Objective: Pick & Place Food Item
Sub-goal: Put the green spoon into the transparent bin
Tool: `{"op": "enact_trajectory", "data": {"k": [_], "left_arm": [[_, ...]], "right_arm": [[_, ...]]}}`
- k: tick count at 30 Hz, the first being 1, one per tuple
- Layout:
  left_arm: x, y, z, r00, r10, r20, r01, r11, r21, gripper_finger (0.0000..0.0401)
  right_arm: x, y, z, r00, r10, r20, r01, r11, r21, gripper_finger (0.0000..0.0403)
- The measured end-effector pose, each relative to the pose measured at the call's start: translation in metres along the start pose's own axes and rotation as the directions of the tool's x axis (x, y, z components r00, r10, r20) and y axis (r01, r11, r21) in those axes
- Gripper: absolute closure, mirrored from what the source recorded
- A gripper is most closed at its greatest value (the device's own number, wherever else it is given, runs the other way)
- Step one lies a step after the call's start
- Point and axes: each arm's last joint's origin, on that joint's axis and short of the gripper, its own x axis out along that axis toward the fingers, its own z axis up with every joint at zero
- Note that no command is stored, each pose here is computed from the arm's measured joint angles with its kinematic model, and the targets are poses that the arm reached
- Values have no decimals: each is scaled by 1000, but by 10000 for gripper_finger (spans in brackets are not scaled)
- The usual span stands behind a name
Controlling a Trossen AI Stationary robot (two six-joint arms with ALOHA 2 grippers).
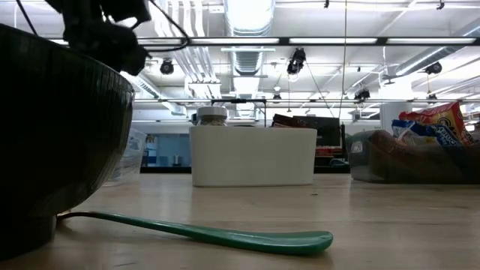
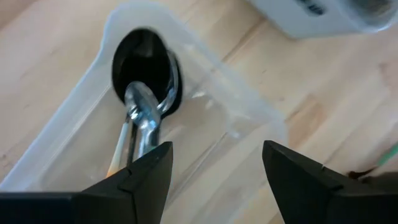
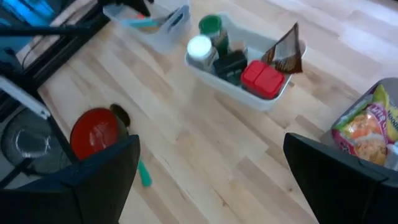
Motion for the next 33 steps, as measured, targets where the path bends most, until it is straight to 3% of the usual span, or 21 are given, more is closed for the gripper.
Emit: {"op": "enact_trajectory", "data": {"k": [3,7,13,20,26,33], "left_arm": [[-10,-5,4,1000,-19,17,19,1000,2,151],[-26,-14,10,997,-55,49,54,998,11,151],[-44,-32,10,985,-126,117,122,992,33,151],[-43,-44,-2,983,-148,112,151,988,-16,151],[-42,-42,-3,986,-130,107,140,985,-98,151],[-41,-40,-5,990,-108,90,117,988,-97,151]], "right_arm": [[6,3,-5,998,-8,-60,5,998,-56,9],[23,14,-18,993,-36,-116,9,975,-223,9],[62,39,-35,990,-76,-118,5,860,-510,9],[121,60,-48,959,-94,-269,-86,805,-586,9],[170,71,-57,918,-82,-388,-176,794,-583,9],[214,89,-81,916,-4,-401,-254,768,-588,9]]}}
